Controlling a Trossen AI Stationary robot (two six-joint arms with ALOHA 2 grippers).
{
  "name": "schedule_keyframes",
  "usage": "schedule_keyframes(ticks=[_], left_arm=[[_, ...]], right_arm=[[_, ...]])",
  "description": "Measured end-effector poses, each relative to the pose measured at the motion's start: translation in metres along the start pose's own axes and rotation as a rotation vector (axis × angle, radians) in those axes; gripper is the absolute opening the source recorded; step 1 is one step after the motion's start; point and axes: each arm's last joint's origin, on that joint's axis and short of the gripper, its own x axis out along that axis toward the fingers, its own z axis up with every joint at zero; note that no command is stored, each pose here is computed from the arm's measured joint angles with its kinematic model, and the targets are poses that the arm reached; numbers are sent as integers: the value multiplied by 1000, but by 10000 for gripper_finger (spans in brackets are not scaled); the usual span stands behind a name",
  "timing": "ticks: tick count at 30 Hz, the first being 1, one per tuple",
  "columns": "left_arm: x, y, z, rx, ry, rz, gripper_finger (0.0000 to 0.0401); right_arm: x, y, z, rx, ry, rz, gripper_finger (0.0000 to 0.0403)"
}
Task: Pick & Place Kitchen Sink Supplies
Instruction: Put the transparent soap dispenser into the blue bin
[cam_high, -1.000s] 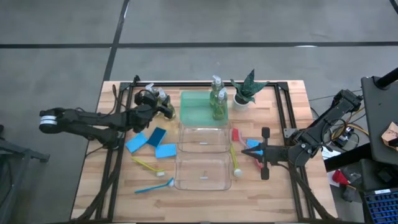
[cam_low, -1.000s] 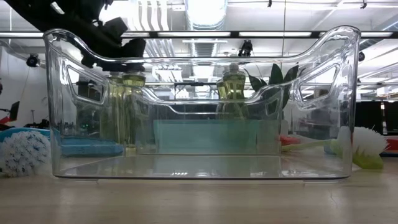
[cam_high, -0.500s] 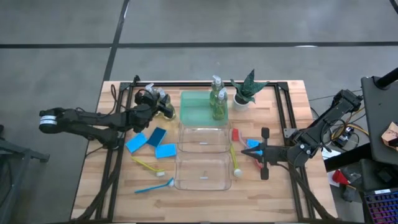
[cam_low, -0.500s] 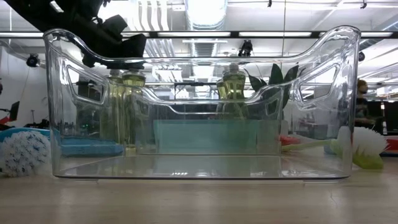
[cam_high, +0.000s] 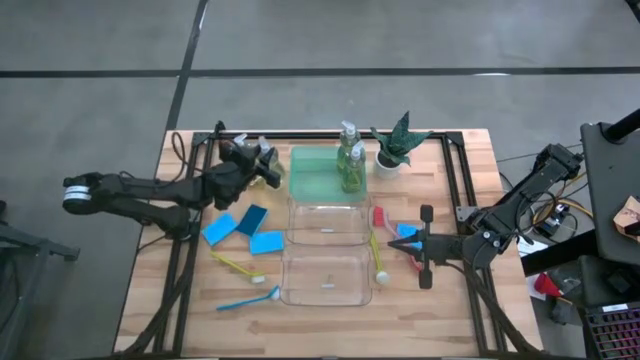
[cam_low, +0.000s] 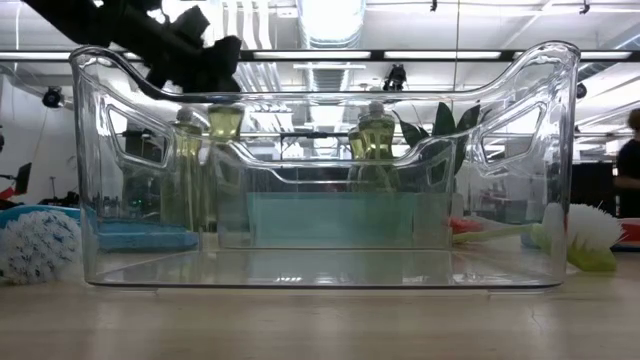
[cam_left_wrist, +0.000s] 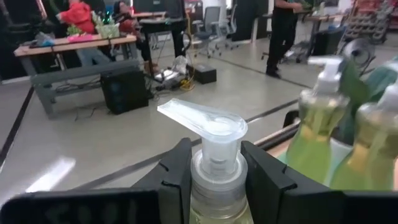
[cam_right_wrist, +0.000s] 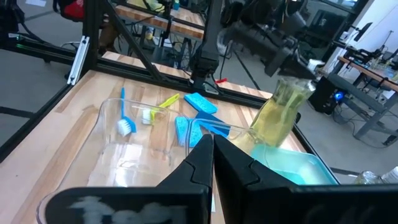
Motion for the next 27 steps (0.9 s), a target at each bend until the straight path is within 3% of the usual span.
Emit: schedule_keyframes(ticks=[11,16,27], left_arm=[[0,-5,40,38,-74,-32,101],[-1,-8,60,11,-114,-100,101],[16,-31,60,-14,-111,-331,101]], right_arm=[[0,0,0,0,0,0,8],[0,0,0,-2,0,0,8],[0,0,2,-12,-12,-1,8]])
